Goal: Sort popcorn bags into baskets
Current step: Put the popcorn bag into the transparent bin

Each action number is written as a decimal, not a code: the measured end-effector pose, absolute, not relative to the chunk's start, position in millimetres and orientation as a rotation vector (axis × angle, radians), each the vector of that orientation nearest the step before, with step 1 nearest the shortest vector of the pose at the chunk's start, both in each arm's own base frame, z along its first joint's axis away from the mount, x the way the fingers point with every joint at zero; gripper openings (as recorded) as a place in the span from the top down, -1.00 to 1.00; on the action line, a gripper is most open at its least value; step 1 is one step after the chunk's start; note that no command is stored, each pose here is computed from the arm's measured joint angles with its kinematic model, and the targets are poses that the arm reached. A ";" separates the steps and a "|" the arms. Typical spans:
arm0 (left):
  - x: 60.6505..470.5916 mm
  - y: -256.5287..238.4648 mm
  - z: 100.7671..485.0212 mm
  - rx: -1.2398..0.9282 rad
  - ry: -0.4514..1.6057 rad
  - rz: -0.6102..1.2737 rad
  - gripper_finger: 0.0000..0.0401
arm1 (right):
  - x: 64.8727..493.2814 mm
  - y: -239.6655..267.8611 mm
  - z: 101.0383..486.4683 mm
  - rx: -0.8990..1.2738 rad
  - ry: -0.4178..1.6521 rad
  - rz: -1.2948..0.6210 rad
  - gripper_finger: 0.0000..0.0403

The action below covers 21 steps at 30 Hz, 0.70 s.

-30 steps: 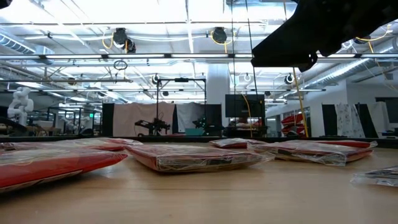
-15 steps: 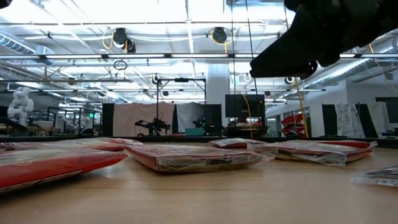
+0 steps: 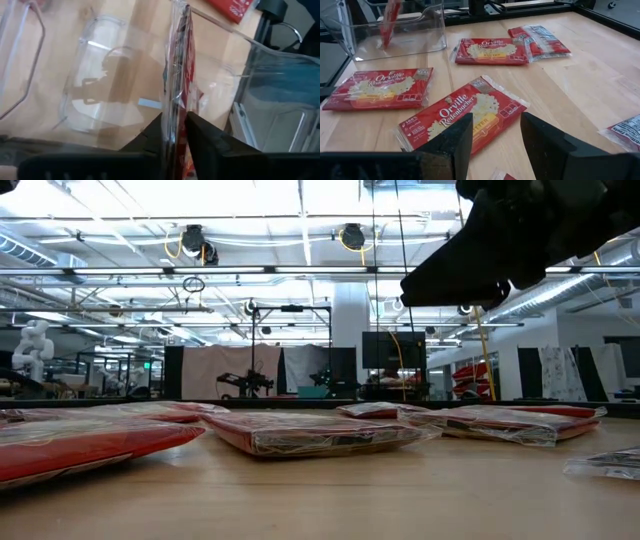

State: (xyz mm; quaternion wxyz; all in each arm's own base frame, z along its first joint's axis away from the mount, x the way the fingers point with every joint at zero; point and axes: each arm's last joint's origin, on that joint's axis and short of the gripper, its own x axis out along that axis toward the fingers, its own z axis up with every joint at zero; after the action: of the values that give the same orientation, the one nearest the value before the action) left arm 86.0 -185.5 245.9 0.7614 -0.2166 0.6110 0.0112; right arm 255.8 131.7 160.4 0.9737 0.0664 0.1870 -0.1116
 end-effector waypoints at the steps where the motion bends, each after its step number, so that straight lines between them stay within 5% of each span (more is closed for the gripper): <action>1: 85.8 -185.1 245.8 -0.468 1.331 0.028 0.55 | 255.8 131.7 160.4 0.134 0.377 -0.225 0.21; 21: 93.5 -167.1 242.1 -0.466 1.531 0.144 0.36 | 255.9 131.8 160.6 0.159 0.375 -0.228 0.21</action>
State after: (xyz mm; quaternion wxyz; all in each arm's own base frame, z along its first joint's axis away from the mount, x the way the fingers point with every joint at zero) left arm 93.5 -167.1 242.1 0.6944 -0.2087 0.6857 0.0647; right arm 255.9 131.8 160.6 0.9729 0.0787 0.1858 -0.1132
